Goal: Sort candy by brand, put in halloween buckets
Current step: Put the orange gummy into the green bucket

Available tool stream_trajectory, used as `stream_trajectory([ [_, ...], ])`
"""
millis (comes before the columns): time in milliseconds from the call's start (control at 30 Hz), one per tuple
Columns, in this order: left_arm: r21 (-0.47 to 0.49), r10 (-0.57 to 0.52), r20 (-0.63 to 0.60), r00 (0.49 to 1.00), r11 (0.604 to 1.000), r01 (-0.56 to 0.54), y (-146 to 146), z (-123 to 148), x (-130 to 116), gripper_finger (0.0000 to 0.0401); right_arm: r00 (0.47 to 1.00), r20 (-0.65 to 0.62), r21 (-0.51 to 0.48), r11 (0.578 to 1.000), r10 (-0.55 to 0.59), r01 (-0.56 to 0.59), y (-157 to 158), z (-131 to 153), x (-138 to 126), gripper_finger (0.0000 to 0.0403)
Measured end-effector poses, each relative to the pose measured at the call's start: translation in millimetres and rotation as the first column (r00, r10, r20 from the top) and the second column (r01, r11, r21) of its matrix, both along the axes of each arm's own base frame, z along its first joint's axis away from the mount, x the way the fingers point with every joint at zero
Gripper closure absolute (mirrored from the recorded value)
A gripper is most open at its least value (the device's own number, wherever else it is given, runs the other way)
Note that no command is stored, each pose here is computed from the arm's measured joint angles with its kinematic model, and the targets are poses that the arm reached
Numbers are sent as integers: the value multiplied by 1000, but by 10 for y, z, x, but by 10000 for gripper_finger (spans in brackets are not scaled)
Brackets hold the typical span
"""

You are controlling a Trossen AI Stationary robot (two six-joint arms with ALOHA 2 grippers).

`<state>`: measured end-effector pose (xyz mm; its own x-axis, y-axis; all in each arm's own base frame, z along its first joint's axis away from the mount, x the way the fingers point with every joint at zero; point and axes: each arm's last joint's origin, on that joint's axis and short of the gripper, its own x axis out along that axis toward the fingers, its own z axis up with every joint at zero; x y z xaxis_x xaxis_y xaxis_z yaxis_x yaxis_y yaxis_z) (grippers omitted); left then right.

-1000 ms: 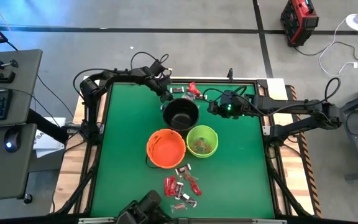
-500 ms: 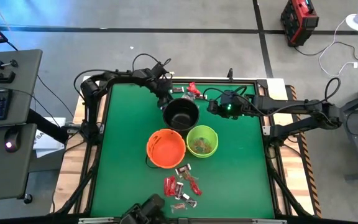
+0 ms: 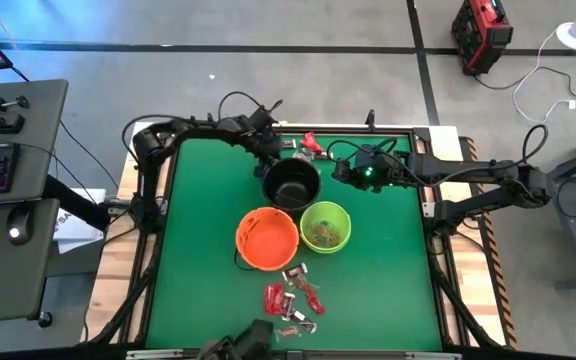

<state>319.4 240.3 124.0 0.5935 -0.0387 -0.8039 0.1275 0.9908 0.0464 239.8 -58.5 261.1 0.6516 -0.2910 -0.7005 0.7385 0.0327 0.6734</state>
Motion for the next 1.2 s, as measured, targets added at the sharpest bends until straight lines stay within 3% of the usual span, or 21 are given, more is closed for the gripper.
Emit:
stream_trajectory([
  [100, 62, 0, -12, 1000, 998, 1, -39, -23, 34, 303, 1000, 3, -1, 1000, 0, 0, 0, 2, 2, 183],
  [200, 112, 28, -13, 1000, 993, -27, -44, -33, 56, 354, 1000, 2, -3, 1000, 2, -2, 0, 2, 2, 183],
  [267, 92, 53, -8, 999, 994, -52, -44, -34, 57, 388, 1000, 1, -6, 1000, 5, -5, 0, 3, 2, 183],
  [367, 53, 101, -24, 995, 994, -99, -5, 28, -26, 396, 1000, 0, -8, 1000, 7, -7, 0, 2, 1, 183],
  [567, 36, 182, -20, 983, 983, -181, 121, 486, -372, 400, 1000, -3, -17, 1000, 15, -15, -1, 3, 1, 183],
  [700, 56, 233, 48, 971, 970, -235, 173, 850, -591, 401, 999, -17, -50, 998, 46, -47, -2, 5, 2, 183],
  [800, 10, 268, 109, 957, 963, -271, 151, 1101, -741, 401, 996, -24, -93, 992, 83, -85, -3, 20, 4, 183],
  [1000, -106, 279, 241, 930, 960, -260, -115, 1591, -881, 401, 973, -71, -257, 938, 221, -232, 16, 203, -89, 183],
  [1200, -163, 210, 318, 925, 973, -165, -770, 1923, -603, 401, 950, -122, -375, 873, 287, -312, 85, 423, -376, 183],
])
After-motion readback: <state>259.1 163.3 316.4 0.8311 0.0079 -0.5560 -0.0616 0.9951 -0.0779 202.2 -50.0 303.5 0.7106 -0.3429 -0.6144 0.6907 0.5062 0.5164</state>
